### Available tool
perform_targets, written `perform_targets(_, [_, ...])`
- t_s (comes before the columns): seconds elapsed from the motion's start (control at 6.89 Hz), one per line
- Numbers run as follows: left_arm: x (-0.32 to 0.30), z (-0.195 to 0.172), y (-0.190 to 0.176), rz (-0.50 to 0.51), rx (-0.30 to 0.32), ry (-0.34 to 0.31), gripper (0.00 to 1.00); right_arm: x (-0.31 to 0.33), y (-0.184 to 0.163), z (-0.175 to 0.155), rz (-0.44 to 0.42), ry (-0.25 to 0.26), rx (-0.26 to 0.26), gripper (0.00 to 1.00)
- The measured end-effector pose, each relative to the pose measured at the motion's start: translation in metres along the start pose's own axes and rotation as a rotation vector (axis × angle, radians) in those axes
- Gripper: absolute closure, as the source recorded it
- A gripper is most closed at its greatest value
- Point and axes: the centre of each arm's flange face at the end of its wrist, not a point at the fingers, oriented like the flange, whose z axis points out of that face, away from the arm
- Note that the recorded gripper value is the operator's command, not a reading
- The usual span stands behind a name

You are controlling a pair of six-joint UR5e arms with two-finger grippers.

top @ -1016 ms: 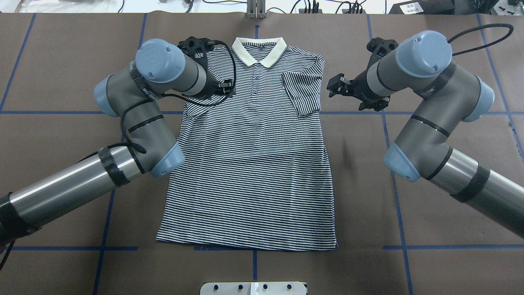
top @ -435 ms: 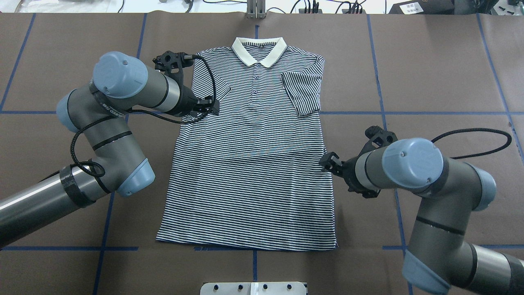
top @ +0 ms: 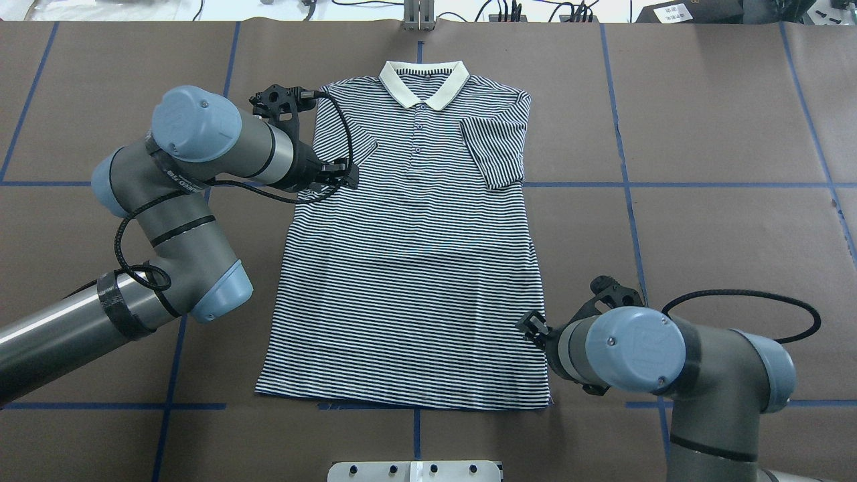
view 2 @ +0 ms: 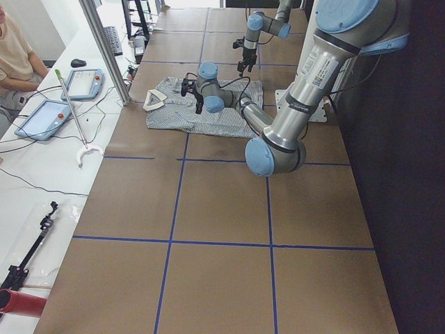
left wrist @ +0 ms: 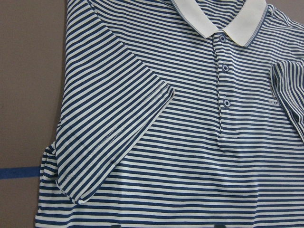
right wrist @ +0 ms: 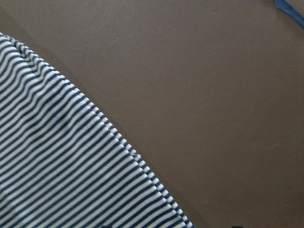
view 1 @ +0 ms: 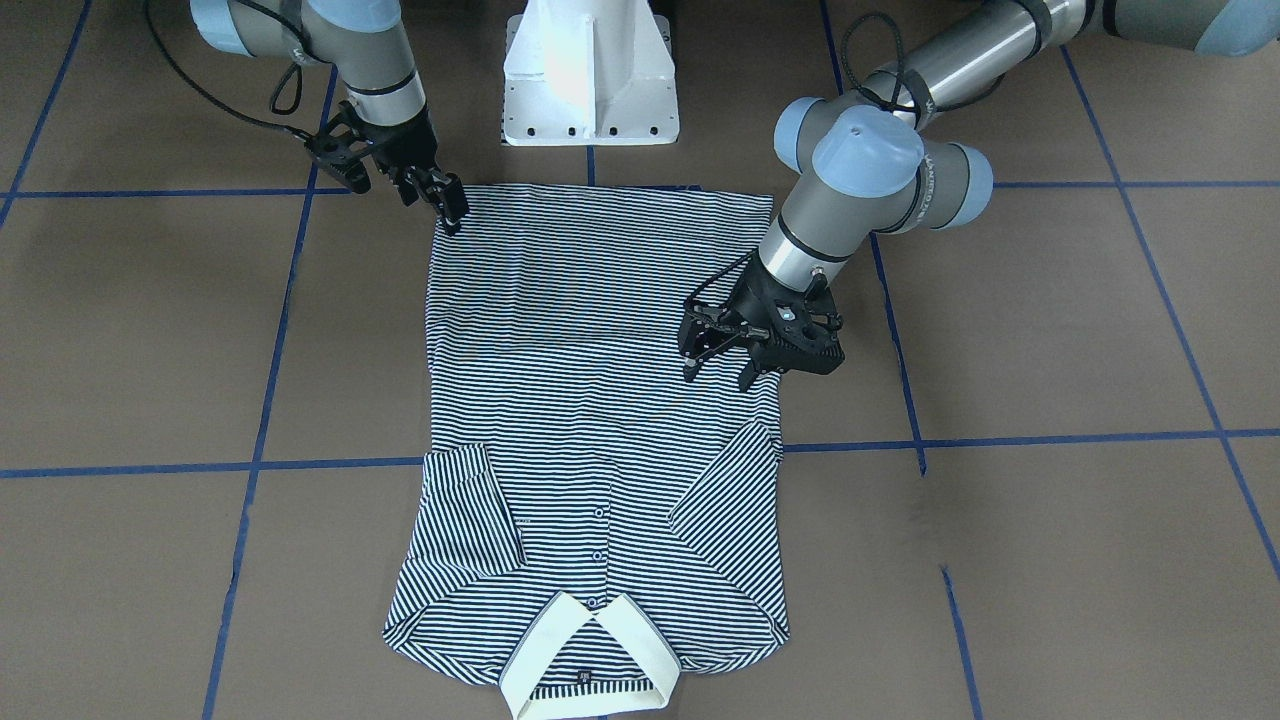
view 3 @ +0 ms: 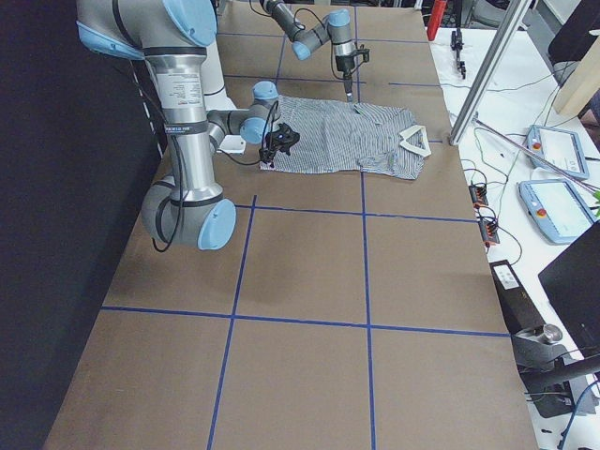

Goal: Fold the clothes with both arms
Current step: 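Move the right gripper to the hem corner nearest the robot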

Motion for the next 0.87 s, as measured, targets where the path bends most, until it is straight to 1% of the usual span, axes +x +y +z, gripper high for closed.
perform_targets(0.15, [-0.004,0.003,0.002,-0.002,-0.005,-0.008,0.27,0.008,0.019,0.005,0.013,0.022,0.022,0.13])
perform_targets(0.44, [-0.010,0.005,0.008,-0.007,-0.010,-0.015,0.26,0.016,0.048,0.010,0.028,0.037,0.035,0.13])
perform_targets(0.73, [-0.013,0.005,0.010,-0.009,-0.012,-0.017,0.26,0.018,0.064,0.013,0.018,0.045,0.043,0.29])
perform_targets(0.87, [-0.013,0.005,0.010,-0.009,-0.012,-0.016,0.26,0.019,0.065,0.015,0.016,0.051,0.048,0.29])
